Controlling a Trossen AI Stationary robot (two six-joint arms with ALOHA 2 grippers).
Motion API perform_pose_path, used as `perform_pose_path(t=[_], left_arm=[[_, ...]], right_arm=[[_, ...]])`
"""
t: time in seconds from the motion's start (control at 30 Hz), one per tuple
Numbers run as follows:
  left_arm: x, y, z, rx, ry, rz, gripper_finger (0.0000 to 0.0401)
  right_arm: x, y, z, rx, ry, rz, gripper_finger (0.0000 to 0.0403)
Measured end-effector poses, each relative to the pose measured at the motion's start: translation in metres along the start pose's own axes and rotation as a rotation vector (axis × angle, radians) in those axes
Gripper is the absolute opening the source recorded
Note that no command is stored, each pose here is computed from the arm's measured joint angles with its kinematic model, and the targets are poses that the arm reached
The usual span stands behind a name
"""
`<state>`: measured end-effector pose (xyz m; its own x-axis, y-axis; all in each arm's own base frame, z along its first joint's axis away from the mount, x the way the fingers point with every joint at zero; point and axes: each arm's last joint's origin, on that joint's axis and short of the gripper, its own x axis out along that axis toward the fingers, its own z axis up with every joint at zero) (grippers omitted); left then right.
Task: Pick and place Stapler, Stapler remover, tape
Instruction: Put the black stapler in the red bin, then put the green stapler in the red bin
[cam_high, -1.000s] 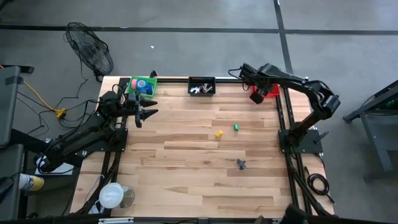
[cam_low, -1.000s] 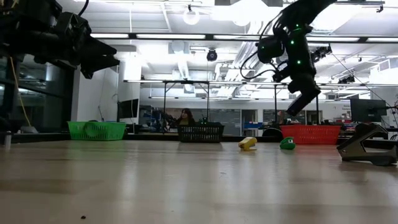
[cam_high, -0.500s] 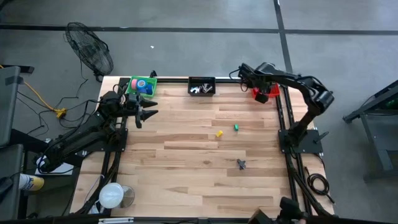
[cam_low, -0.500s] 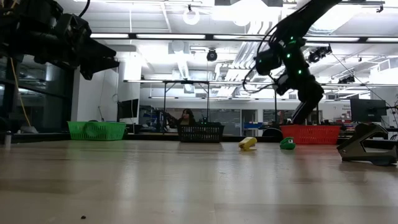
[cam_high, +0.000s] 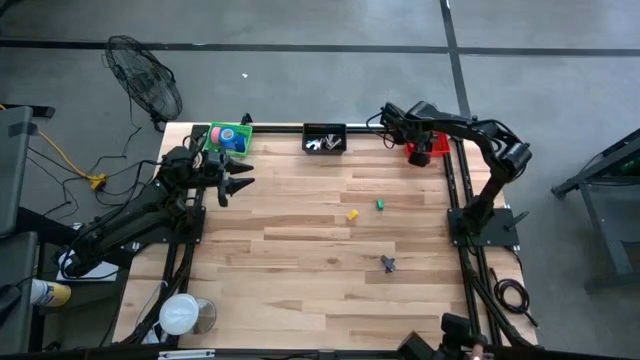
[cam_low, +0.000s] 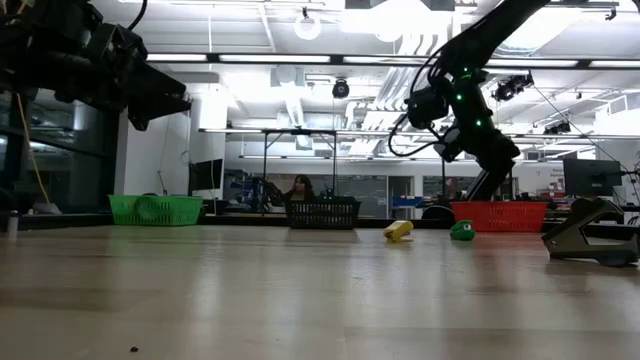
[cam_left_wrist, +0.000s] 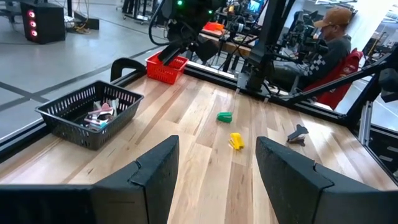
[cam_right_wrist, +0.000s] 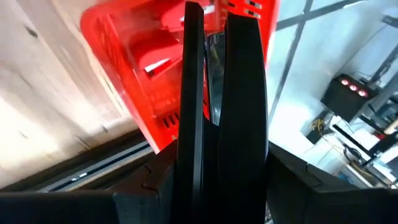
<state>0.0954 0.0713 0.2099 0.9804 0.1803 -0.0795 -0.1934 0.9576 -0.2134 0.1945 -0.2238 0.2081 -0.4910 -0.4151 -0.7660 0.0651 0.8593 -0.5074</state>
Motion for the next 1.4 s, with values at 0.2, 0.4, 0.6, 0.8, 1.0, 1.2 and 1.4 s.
perform_pose_path(t=[0.2, 0.4, 0.6, 0.8, 1.0, 1.2, 1.4], left_arm=[[0.0000, 0.0000, -0.0005, -0.003, 0.005, -0.002, 0.0211], [0.0000, -0.0004, -0.0007, -0.004, 0.009, -0.018, 0.0211], [0.0000, -0.0004, -0.0009, -0.005, 0.011, -0.017, 0.0211], [0.0000, -0.0003, -0.0013, -0.008, 0.014, -0.016, 0.0211], [0.0000, -0.0003, -0.0013, -0.008, 0.014, -0.016, 0.0211], [0.0000, -0.0003, -0.0013, -0.008, 0.014, -0.015, 0.0211], [0.0000, -0.0003, -0.0013, -0.008, 0.014, -0.015, 0.0211]], right_arm=[[0.0008, -0.0014, 0.0012, 0.018, -0.019, 0.006, 0.0174], [0.0008, -0.0020, 0.0019, 0.031, -0.024, -0.001, 0.0221], [0.0006, -0.0025, 0.0017, 0.066, -0.020, -0.012, 0.0228], [0.0004, -0.0039, 0.0007, 0.097, 0.011, -0.064, 0.0230], [0.0004, -0.0063, -0.0018, 0.170, 0.066, -0.154, 0.0230], [0.0000, -0.0079, -0.0030, 0.308, 0.085, -0.223, 0.0231], [-0.0029, -0.0017, -0.0017, 0.503, 0.033, -0.131, 0.0231]])
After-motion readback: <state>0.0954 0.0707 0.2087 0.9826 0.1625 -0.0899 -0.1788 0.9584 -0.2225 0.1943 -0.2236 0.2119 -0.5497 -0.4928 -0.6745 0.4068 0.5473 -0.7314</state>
